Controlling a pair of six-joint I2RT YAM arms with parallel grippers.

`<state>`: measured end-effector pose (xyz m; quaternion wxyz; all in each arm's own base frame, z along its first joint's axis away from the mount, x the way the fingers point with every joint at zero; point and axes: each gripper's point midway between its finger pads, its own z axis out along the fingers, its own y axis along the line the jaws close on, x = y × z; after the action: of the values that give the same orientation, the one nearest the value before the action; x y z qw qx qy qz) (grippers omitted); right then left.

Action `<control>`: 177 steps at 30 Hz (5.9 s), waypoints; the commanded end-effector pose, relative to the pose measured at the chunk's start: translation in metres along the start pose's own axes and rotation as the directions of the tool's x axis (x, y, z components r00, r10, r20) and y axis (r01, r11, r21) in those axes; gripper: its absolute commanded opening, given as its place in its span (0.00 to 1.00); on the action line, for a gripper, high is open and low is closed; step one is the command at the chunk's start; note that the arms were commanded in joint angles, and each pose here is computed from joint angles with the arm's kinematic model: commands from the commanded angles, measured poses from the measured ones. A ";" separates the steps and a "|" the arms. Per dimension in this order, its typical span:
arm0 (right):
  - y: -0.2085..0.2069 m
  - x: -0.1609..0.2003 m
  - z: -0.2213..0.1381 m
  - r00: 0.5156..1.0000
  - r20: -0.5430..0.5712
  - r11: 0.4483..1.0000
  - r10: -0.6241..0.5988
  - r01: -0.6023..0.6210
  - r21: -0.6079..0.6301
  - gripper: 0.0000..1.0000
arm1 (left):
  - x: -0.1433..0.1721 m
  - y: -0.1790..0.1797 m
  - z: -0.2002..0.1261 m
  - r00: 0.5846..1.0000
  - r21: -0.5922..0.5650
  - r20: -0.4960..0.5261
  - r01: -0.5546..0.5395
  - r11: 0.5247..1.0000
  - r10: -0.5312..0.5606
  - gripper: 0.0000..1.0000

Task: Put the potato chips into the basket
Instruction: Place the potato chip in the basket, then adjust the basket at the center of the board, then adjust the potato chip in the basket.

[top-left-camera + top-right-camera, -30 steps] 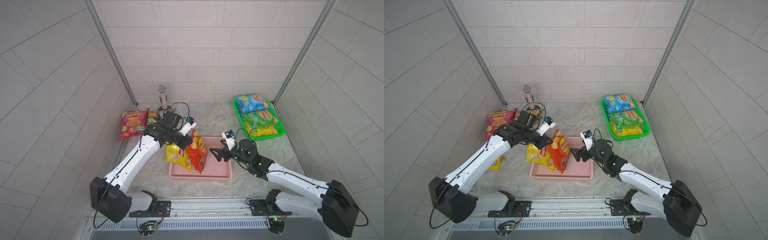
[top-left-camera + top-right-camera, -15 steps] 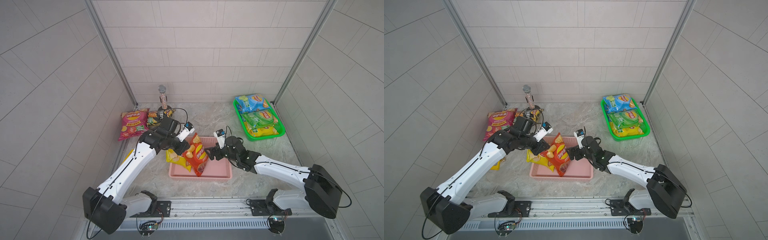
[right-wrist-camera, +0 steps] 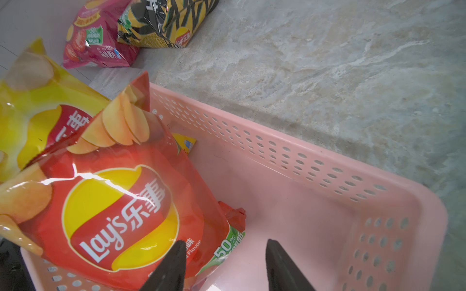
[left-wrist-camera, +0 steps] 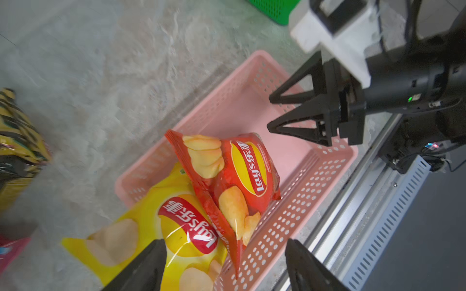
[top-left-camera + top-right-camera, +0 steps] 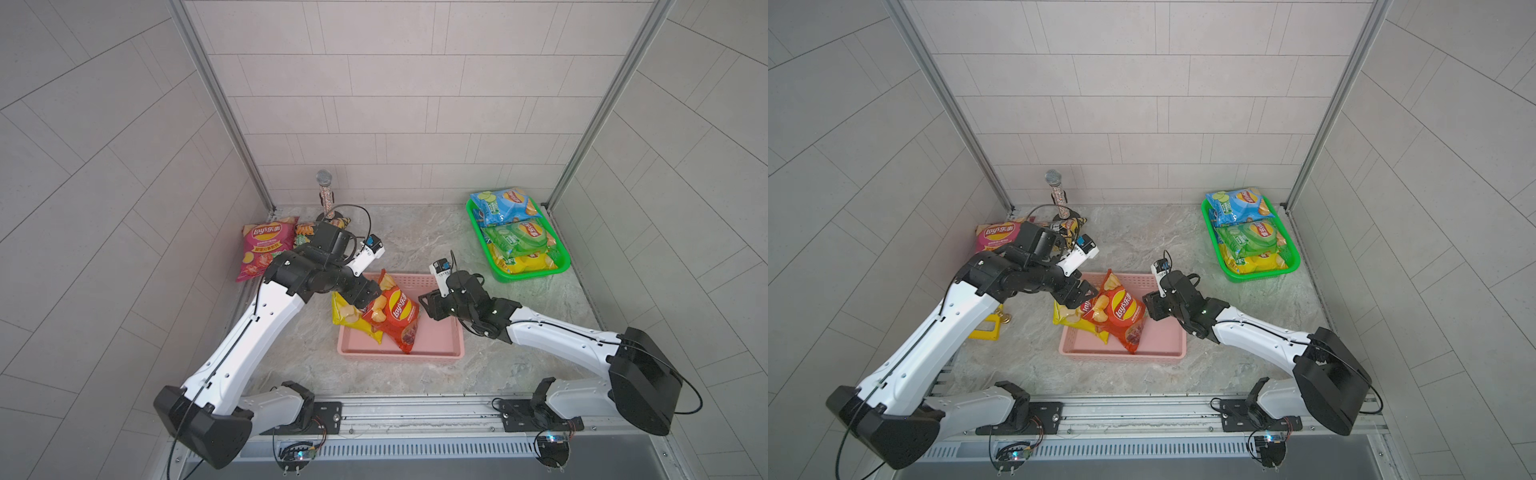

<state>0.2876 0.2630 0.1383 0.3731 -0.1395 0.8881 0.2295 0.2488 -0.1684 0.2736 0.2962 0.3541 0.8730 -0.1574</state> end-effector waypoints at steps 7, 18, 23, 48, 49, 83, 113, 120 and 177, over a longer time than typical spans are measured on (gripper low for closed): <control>-0.018 0.030 -0.004 0.987 -0.159 0.993 -0.009 0.028 0.116 0.54 | 0.060 0.090 -0.031 0.948 -0.257 -0.017 0.304 0.918 -0.318 0.83; 0.004 0.069 0.026 0.955 -0.294 0.996 -0.034 0.057 0.072 0.57 | 0.157 0.139 0.022 0.868 -0.465 -0.234 0.296 0.835 -0.438 0.80; 0.020 0.070 0.044 0.954 -0.296 0.998 -0.051 0.061 0.027 0.58 | 0.164 0.118 0.050 0.871 -0.314 -0.283 0.312 0.897 -0.401 0.79; 0.055 0.061 0.077 0.953 -0.258 0.981 -0.160 0.124 -0.153 0.65 | 0.130 0.123 0.007 0.921 -0.392 -0.120 0.299 0.870 -0.371 0.82; 0.058 0.061 0.079 0.953 -0.259 0.979 -0.160 0.119 -0.168 0.65 | 0.129 0.125 0.005 0.919 -0.402 -0.119 0.300 0.865 -0.375 0.83; -0.043 0.023 -0.038 0.985 -0.155 0.958 0.075 -0.028 0.285 0.69 | 0.072 0.120 -0.057 0.938 -0.415 0.008 0.319 0.852 -0.348 0.89; -0.077 0.038 0.013 0.959 -0.237 0.959 0.154 -0.087 0.270 0.36 | 0.085 0.123 -0.045 0.930 -0.425 -0.019 0.324 0.845 -0.367 0.89; -0.079 0.021 -0.014 0.974 -0.196 0.955 0.116 -0.055 0.292 0.56 | 0.085 0.124 -0.045 0.931 -0.430 -0.028 0.317 0.845 -0.364 0.89; 0.088 0.057 0.078 0.890 -0.279 0.923 -0.360 0.295 -0.247 0.78 | 0.108 0.135 -0.014 0.917 -0.438 -0.081 0.319 0.840 -0.391 0.89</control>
<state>0.2563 0.3637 0.0718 0.2366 -0.3462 0.8823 0.2136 0.2775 -0.0144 0.2107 0.2581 0.1244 0.9581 0.0036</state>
